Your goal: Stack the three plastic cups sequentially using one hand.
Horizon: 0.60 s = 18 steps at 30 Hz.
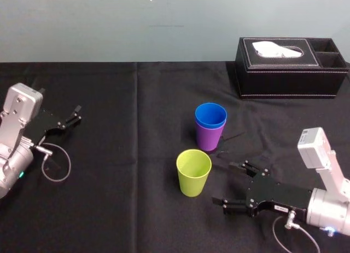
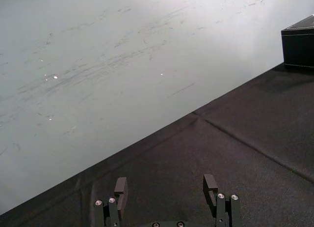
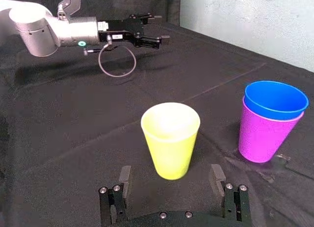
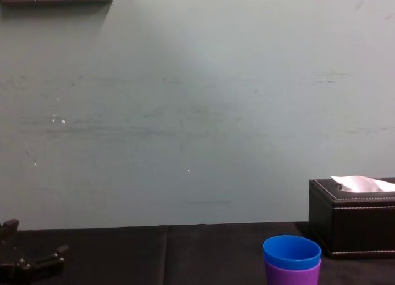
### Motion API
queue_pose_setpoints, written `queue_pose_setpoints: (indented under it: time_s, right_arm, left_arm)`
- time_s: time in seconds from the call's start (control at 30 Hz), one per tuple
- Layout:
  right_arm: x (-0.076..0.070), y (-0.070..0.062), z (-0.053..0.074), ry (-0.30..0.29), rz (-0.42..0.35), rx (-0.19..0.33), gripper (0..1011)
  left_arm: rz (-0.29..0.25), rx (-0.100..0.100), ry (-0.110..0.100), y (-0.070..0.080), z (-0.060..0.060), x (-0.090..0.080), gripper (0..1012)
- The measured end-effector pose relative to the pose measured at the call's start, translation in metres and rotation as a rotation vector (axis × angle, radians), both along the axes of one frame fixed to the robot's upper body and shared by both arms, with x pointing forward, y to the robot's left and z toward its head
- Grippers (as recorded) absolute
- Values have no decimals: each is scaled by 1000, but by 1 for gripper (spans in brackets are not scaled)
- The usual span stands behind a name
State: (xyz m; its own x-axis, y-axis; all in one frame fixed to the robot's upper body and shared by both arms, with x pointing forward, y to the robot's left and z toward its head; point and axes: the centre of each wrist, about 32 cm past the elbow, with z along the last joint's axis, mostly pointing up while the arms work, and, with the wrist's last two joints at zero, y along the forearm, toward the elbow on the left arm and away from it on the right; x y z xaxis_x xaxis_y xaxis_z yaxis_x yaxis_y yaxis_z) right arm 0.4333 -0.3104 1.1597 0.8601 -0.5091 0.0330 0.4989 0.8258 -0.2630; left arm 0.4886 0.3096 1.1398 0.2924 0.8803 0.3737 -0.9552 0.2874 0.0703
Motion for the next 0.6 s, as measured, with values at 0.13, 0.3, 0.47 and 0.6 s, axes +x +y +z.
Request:
queue_pose_setpoints:
  time_s: [0.13, 0.3, 0.47, 0.6]
  right_arm:
    - [4, 5, 1, 0, 9, -1, 1000]
    - [8, 10, 0, 2, 12, 2, 1000]
    - [13, 14, 0, 5, 12, 6, 1000]
    - [18, 18, 0, 8, 14, 6, 1000]
  left_arm:
    - [0, 0, 0, 0, 0, 0, 1011]
    - [0, 0, 0, 0, 0, 0, 1011]
    - [0, 0, 0, 0, 0, 0, 1011]
    - [0, 0, 0, 0, 0, 0, 1011]
